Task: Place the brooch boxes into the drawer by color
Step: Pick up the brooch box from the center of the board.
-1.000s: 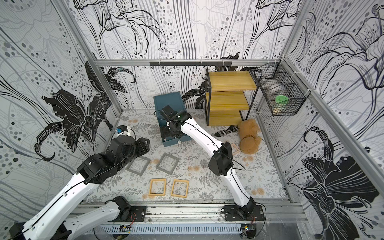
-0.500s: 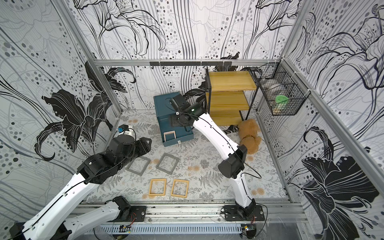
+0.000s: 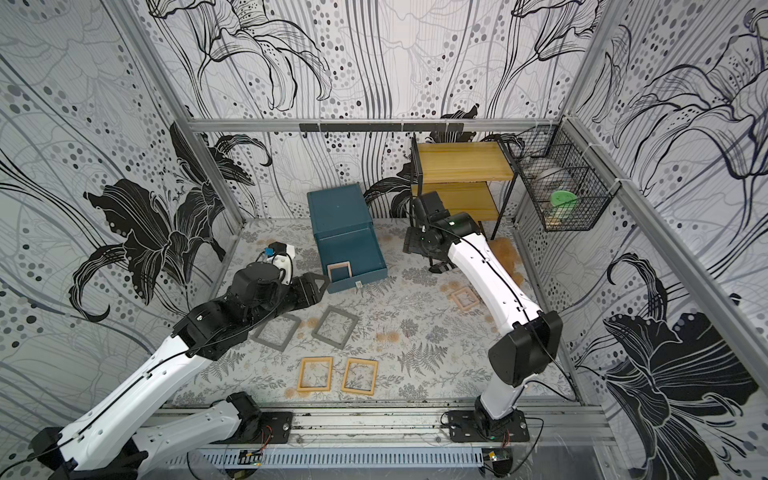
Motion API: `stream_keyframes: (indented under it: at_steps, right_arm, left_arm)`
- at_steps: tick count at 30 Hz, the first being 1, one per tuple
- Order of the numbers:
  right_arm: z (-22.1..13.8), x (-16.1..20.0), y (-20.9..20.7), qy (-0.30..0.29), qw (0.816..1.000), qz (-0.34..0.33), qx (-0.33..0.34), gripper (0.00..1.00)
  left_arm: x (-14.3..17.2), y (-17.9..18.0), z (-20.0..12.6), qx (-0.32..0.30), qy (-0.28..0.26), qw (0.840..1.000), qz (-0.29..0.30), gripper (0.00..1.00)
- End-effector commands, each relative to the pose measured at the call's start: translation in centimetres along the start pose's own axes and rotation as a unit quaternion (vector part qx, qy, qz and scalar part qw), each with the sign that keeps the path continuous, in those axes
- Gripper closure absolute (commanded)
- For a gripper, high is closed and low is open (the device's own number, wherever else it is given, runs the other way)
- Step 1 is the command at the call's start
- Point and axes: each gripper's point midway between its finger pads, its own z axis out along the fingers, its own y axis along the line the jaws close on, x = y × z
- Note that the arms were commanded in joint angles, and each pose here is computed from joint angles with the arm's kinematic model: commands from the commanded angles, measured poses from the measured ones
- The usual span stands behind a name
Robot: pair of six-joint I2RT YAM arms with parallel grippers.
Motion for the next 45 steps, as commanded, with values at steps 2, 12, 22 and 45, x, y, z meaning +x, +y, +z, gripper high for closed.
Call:
stream_keyframes:
  at_steps: [2,12,22,45]
  right_arm:
    - [-0.8,0.2,-5.0,-0.014,0.995,0.096,0.007,0.19]
    - [2.8,4.9,-15.9,0.035,0.953,0.281,0.107,0.03]
    - [7.1,6.5,-17.6,0.051,0.933,0.322,0.152,0.04]
    - [13.9,10.3,-17.7,0.091,0.922,0.320,0.197,0.04]
  left_arm:
    - [0.8,-4.4,0.9,0.068,0.022,0.996,0.052,0.41]
    - [1.9,-7.0,2.4,0.086,0.037,0.992,0.084,0.41]
    - [1.7,-6.7,2.5,0.079,0.031,0.993,0.078,0.41]
    - [1.5,-5.8,2.1,0.064,0.019,0.995,0.070,0.37]
